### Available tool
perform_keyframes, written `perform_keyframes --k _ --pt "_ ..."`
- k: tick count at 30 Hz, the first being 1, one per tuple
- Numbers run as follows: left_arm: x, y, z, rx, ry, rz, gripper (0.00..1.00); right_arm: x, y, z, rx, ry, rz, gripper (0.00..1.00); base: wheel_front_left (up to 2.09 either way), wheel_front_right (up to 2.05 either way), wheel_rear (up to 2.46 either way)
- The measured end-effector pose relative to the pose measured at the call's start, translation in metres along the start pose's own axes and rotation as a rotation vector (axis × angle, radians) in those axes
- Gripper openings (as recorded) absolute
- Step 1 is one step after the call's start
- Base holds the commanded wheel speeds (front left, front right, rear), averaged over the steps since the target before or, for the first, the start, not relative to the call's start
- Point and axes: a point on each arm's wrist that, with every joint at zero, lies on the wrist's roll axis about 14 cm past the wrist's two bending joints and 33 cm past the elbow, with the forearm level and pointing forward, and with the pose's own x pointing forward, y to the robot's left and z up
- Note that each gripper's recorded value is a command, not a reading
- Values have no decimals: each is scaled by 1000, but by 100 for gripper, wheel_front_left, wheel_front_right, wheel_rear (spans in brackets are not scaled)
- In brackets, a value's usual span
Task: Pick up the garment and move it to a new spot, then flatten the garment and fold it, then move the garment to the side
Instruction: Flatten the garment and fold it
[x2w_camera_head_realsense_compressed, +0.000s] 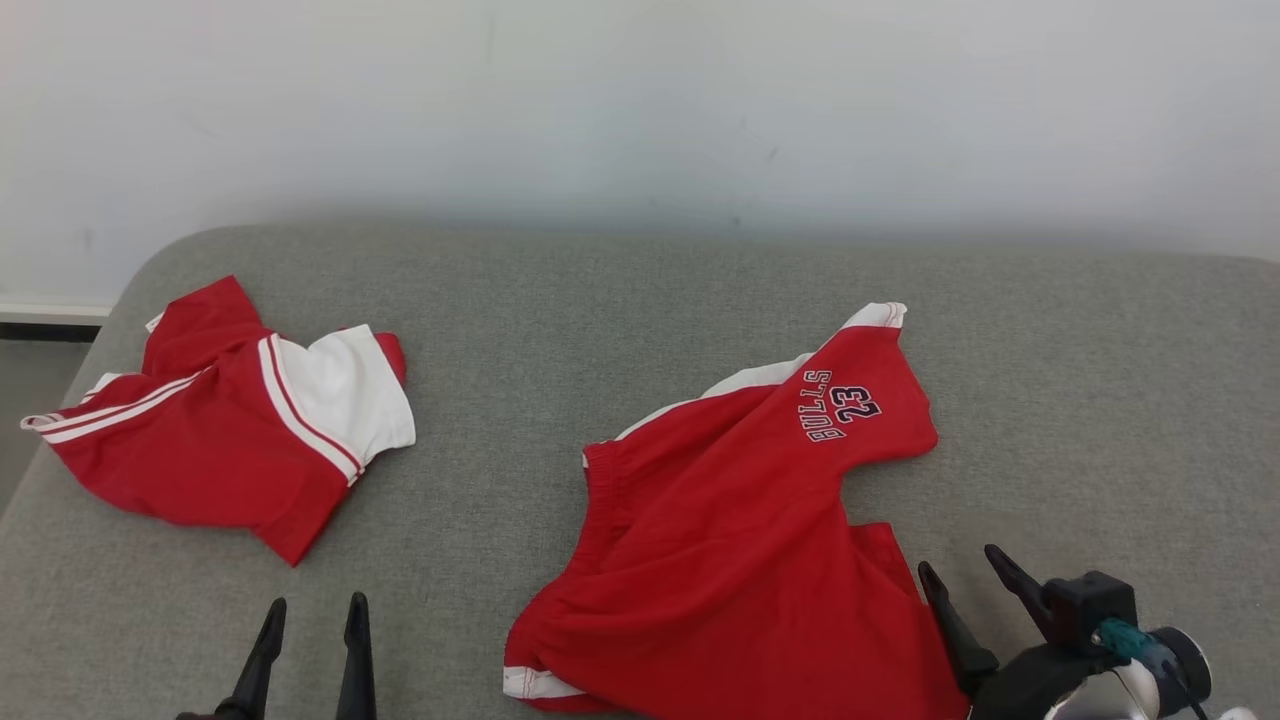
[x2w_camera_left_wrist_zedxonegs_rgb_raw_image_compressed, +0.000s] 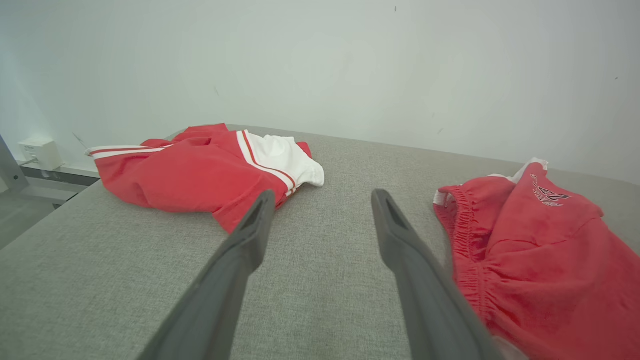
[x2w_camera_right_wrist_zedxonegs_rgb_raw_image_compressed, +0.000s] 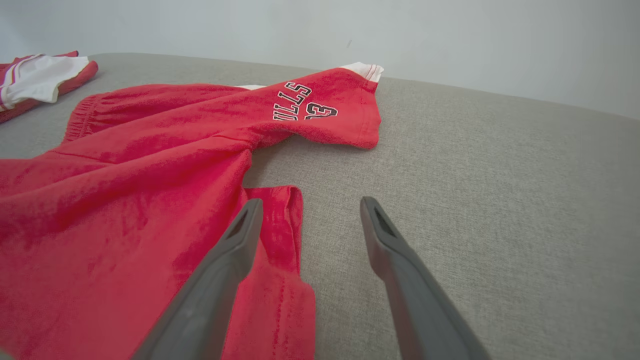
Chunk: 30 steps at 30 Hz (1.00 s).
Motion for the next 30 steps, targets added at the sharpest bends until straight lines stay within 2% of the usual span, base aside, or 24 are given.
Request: perform_keyframes --k 9,12,13,14,16,19,26,30 --pt "-7 11 -3 -7 10 46 100 33 12 -17 -50 145 70 100 0 0 0" --pt "-8 14 -5 -8 16 57 100 37 14 -24 -48 179 77 45 0 0 0" --pt "-9 15 -6 -9 18 62 100 39 15 -28 -49 202 83 4 0 0 0" --pt "-9 16 -7 -9 21 65 100 40 17 -31 -52 215 89 0 0 0 0" --pt "-9 16 -7 -9 23 67 100 43 19 -35 -48 233 96 0 0 0 0" --pt "-8 17 -7 -12 21 71 100 51 21 -26 -44 189 105 0 0 0 0" --pt "-5 16 -8 -13 26 65 100 70 4 35 13 -30 67 0 0 0 0" --pt "-2 13 -10 -17 30 57 100 81 -14 62 60 -84 23 0 0 0 0"
